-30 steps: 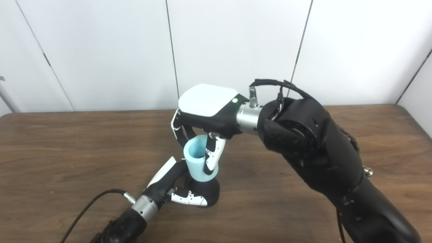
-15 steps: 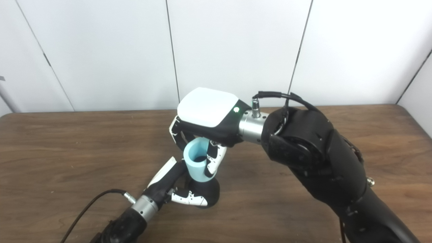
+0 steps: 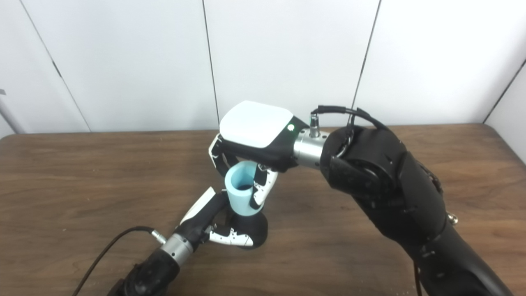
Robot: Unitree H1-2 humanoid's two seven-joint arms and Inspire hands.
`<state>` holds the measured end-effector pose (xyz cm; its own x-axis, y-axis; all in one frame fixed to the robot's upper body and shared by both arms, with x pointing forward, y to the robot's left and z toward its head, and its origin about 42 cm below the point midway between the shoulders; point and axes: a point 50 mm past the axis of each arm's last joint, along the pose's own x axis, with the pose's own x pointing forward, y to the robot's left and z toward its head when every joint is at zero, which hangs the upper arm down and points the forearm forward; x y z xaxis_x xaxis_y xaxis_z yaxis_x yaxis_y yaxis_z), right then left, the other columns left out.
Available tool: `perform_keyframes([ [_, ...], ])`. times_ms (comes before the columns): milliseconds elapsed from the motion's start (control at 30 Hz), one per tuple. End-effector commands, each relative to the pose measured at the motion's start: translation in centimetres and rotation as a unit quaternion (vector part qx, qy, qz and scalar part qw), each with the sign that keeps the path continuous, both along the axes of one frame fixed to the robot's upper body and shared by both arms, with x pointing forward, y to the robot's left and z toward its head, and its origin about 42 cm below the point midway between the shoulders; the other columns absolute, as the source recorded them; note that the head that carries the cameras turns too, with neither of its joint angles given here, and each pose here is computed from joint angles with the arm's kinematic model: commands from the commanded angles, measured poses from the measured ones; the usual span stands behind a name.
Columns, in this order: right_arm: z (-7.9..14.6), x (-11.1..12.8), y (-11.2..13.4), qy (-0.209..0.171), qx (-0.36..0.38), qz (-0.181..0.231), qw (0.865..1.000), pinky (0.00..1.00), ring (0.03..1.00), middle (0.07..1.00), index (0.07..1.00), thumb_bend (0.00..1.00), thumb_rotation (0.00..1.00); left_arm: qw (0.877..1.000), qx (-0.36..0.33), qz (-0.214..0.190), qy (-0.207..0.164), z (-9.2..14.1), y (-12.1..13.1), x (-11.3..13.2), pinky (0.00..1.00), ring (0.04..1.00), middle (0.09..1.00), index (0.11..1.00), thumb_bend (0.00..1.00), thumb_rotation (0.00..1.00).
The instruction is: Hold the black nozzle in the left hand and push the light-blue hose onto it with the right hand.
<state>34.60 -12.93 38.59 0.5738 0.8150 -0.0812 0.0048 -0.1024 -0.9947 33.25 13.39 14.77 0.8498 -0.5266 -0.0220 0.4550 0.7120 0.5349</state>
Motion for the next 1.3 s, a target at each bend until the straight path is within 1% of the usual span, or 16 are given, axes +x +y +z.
perform_keyframes([
  [0, 0.6, 0.7, -0.6, 0.002, -0.009, -0.017, 1.0, 0.1, 0.194, 0.47, 0.481, 0.53, 0.0, 1.0, 0.016, -0.007, 0.02, -0.5, 0.1, -0.2, 0.96, 0.893, 0.776, 0.483, 0.52, 0.07],
  [133, 0.7, 0.9, -0.9, 0.017, 0.0, -0.023, 1.0, 0.12, 0.211, 0.471, 0.481, 0.53, 0.0, 1.0, 0.016, -0.008, 0.02, -0.4, 0.0, -0.4, 0.96, 0.895, 0.776, 0.483, 0.52, 0.07],
  [233, 0.4, 1.0, -1.1, 0.031, 0.005, -0.025, 0.999, 0.12, 0.203, 0.47, 0.481, 0.53, 0.0, 1.0, 0.017, -0.007, 0.021, -0.4, 0.0, -0.4, 0.96, 0.896, 0.776, 0.483, 0.52, 0.07],
  [500, 0.1, 1.4, -1.0, 0.056, 0.006, -0.027, 0.998, 0.14, 0.229, 0.471, 0.482, 0.53, 0.0, 1.0, 0.015, -0.007, 0.021, -0.4, 0.0, -0.4, 0.96, 0.896, 0.776, 0.483, 0.52, 0.07],
  [567, 0.1, 1.7, -1.1, 0.065, 0.01, -0.027, 0.997, 0.15, 0.24, 0.417, 0.503, 0.52, 0.0, 1.0, 0.015, -0.007, 0.021, -0.3, -0.1, -0.5, 0.96, 0.896, 0.776, 0.483, 0.52, 0.07],
  [600, 0.1, 1.8, -1.2, 0.069, 0.013, -0.028, 0.997, 0.15, 0.245, 0.45, 0.49, 0.53, 0.0, 1.0, 0.015, -0.007, 0.02, -0.3, -0.1, -0.5, 0.96, 0.896, 0.776, 0.483, 0.52, 0.07],
  [633, 0.1, 1.9, -1.2, 0.074, 0.016, -0.03, 0.997, 0.15, 0.246, 0.461, 0.486, 0.53, 0.0, 1.0, 0.016, -0.007, 0.02, -0.4, -0.1, -0.5, 0.96, 0.896, 0.776, 0.483, 0.52, 0.07],
  [733, 0.0, 2.1, -1.4, 0.085, 0.021, -0.034, 0.996, 0.14, 0.231, 0.47, 0.482, 0.53, 0.0, 1.0, 0.016, -0.007, 0.02, -0.3, -0.1, -0.5, 0.96, 0.896, 0.776, 0.483, 0.52, 0.07],
  [967, -0.3, 2.2, -1.5, 0.092, 0.024, -0.038, 0.995, 0.14, 0.23, 0.471, 0.482, 0.53, 0.0, 1.0, 0.015, -0.007, 0.019, -0.3, 0.1, -0.5, 0.96, 0.896, 0.776, 0.483, 0.52, 0.07],
  [1200, -0.2, 1.7, -1.4, 0.089, 0.028, -0.033, 0.995, 0.12, 0.206, 0.47, 0.482, 0.53, 0.0, 1.0, 0.015, -0.007, 0.02, -0.4, 0.1, -0.6, 0.96, 0.898, 0.776, 0.483, 0.52, 0.07],
  [1267, 0.1, 1.3, -1.4, 0.087, 0.034, -0.03, 0.995, 0.14, 0.234, 0.472, 0.485, 0.53, 0.0, 1.0, 0.016, -0.007, 0.021, -0.5, 0.1, -0.6, 0.96, 0.898, 0.776, 0.483, 0.52, 0.07],
])
